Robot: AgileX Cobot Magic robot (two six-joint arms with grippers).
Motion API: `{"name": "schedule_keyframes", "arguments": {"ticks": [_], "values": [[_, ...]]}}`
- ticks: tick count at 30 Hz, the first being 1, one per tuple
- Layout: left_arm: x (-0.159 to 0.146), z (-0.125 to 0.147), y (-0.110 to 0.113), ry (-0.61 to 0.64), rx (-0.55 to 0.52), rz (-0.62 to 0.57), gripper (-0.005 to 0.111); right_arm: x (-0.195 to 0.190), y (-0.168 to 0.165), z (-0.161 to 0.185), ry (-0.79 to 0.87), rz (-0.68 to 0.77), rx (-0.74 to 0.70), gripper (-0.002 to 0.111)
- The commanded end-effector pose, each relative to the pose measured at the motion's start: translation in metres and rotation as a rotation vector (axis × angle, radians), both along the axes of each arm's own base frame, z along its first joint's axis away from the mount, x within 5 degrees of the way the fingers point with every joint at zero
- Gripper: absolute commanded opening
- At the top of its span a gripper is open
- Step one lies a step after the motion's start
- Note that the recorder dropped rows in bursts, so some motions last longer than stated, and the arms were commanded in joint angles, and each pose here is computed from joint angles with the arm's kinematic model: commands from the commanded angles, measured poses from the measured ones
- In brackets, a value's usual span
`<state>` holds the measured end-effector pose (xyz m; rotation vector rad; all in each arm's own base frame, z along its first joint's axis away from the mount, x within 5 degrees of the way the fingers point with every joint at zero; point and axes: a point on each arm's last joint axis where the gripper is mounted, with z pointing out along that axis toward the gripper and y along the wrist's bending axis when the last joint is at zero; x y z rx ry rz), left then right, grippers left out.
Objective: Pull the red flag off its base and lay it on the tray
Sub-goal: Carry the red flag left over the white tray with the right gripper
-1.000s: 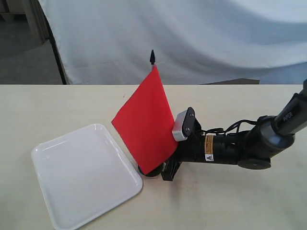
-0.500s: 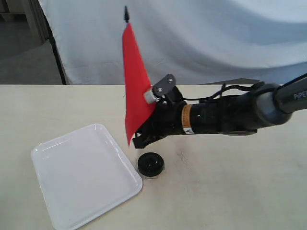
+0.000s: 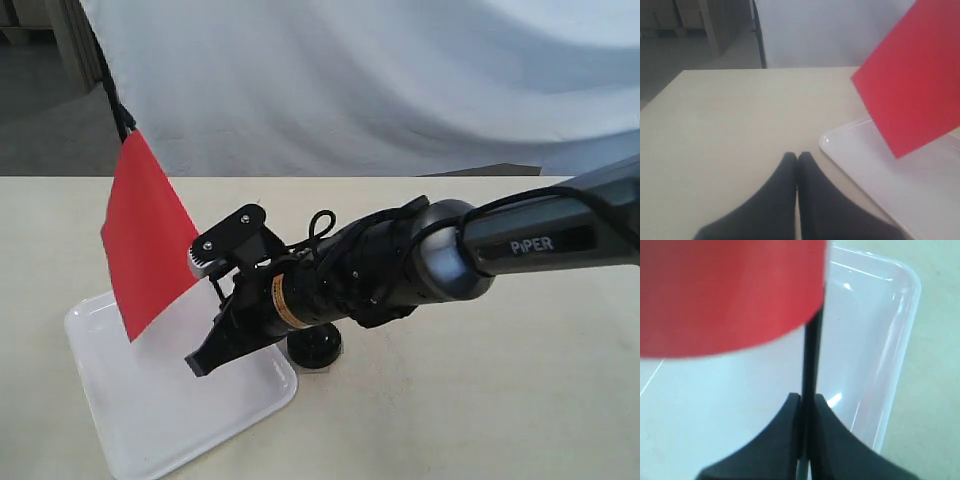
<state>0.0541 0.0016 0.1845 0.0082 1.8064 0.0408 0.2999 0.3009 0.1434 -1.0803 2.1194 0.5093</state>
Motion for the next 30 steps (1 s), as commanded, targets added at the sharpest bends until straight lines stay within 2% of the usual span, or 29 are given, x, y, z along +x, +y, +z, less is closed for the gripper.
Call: {"name": "schedule_keyframes", "arguments": {"ticks": [1,5,8,10,12,14,16,18,22,26,30], "values": [[0.0,-0.001,0.0,0.002,-0.002,-0.002,0.0,-0.001,0.002,0.001,0.046,-0.014,0.027,-0.001],[0.0,-0.001,0.0,0.002,-0.002,-0.002,0.0,0.001,0.002,0.0,-0.059,0.076,-0.043,-0.001],[0.0,-0.001,0.0,0.002,-0.002,-0.002,0.0,0.002,0.003,-0.002,-0.313,0.192,-0.246,-0.001],[0.0,-0.001,0.0,0.002,-0.002,-0.002,0.0,0.004,0.002,0.002,-0.507,0.173,-0.441,-0.001],[0.0,-0.001,0.0,0.002,-0.002,-0.002,0.0,0.003,0.003,0.005,-0.577,0.174,-0.54,-0.001],[0.0,-0.001,0.0,0.002,-0.002,-0.002,0.0,0.004,0.002,0.006,-0.484,0.147,-0.61,-0.001],[0.0,-0.001,0.0,0.002,-0.002,-0.002,0.0,0.008,0.001,0.012,-0.267,0.111,-0.763,-0.001],[0.0,-0.001,0.0,0.002,-0.002,-0.002,0.0,0.004,0.01,0.023,-0.095,0.076,-0.708,-0.001],[0.0,-0.001,0.0,0.002,-0.002,-0.002,0.0,-0.004,0.024,0.034,0.135,0.014,-0.582,-0.001],[0.0,-0.001,0.0,0.002,-0.002,-0.002,0.0,-0.002,0.031,0.01,0.254,-0.008,-0.63,-0.001],[0.0,-0.001,0.0,0.002,-0.002,-0.002,0.0,0.001,0.041,-0.001,0.324,-0.031,-0.58,-0.001]]}}
